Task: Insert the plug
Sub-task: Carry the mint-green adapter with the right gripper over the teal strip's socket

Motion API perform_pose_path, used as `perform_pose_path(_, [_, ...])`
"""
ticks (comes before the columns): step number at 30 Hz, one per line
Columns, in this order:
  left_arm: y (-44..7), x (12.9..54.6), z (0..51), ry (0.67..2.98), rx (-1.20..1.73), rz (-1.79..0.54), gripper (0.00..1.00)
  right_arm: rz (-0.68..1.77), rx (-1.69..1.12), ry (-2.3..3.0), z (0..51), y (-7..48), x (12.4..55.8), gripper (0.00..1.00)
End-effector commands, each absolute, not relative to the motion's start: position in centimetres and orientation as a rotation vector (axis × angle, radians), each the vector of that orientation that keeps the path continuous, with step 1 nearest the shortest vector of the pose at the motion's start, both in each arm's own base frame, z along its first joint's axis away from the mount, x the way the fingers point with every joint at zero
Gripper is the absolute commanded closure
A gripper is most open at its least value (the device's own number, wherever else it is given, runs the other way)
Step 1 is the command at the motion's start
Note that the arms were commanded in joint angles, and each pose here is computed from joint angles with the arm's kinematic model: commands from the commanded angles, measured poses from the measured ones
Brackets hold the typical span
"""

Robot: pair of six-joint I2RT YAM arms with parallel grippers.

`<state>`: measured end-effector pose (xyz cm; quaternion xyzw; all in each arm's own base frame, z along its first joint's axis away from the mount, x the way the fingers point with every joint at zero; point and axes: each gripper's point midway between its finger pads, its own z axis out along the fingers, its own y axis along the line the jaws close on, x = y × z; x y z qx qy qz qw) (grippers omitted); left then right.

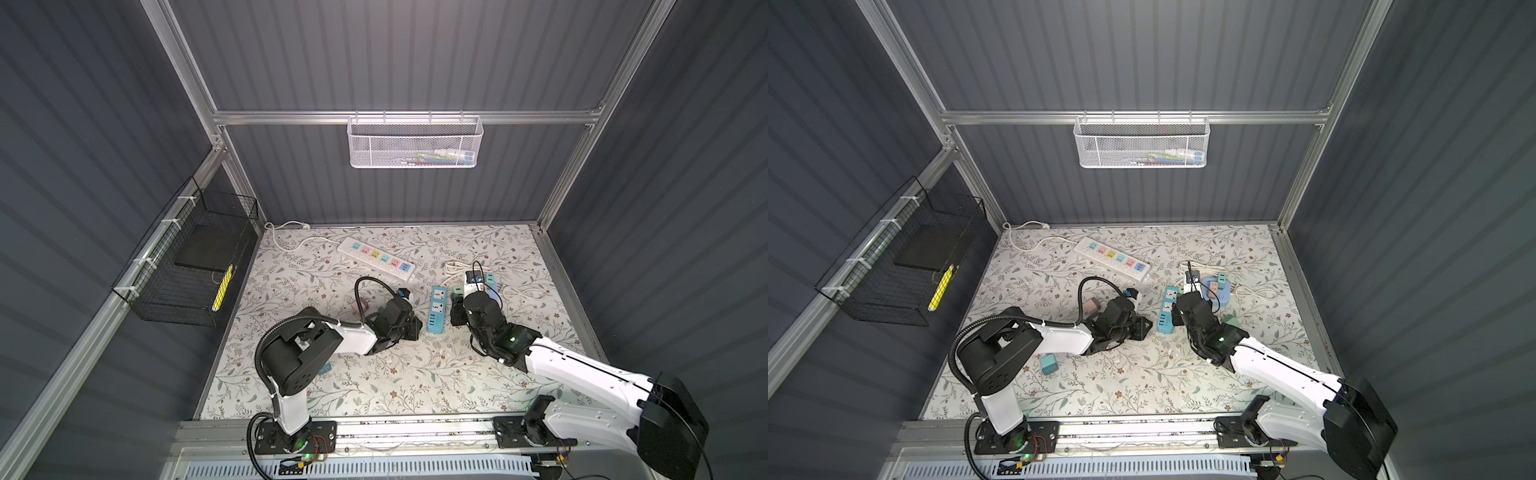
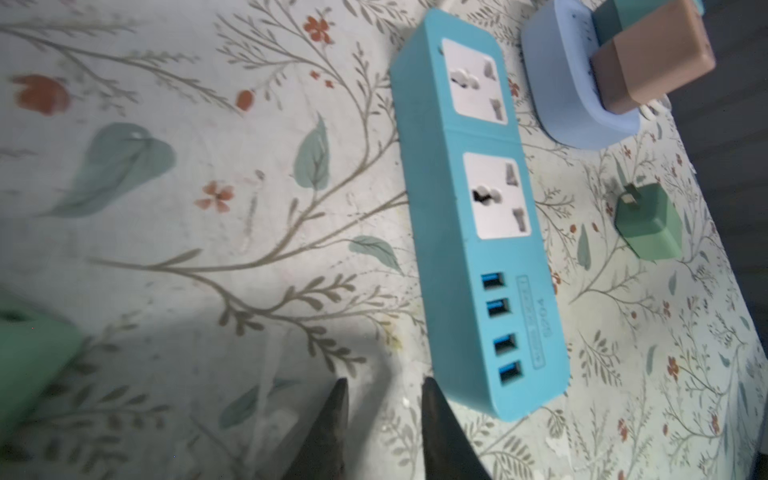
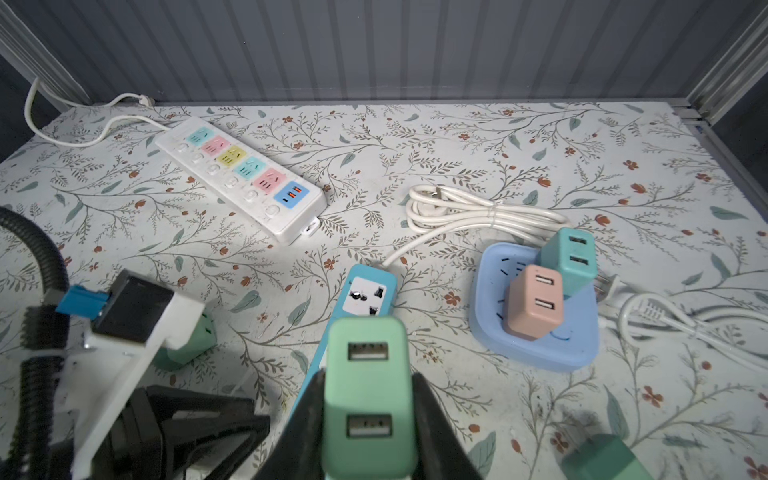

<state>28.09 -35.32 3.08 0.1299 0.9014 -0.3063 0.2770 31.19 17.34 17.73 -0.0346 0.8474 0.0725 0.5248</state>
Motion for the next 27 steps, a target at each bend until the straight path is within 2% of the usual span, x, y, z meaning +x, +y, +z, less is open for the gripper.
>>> perform_pose_path(1, [-37.5, 25.4, 2.1, 2.467, 0.439, -0.894, 0.70, 0.190, -0.031, 2.004, 17.9, 16.6, 32.1, 0.82])
perform_pose_path(11, [-38.4, 24.3, 3.8, 2.409, 0.519, -0.865, 0.69, 0.288, 0.001, 2.029, 14.3, 17.1, 35.4, 0.83])
perform_pose_path(19, [-33.4, 25.9, 7.1, 2.360, 0.442, -0.675, 0.63, 0.323, 0.036, 2.037, 10.6, 18.2, 36.0, 0.85])
perform_pose_path(27, [-30.1, 26.1, 9.8, 2.296, 0.387, -0.617, 0.58, 0.260, 0.064, 2.014, 10.7, 18.3, 36.4, 0.85])
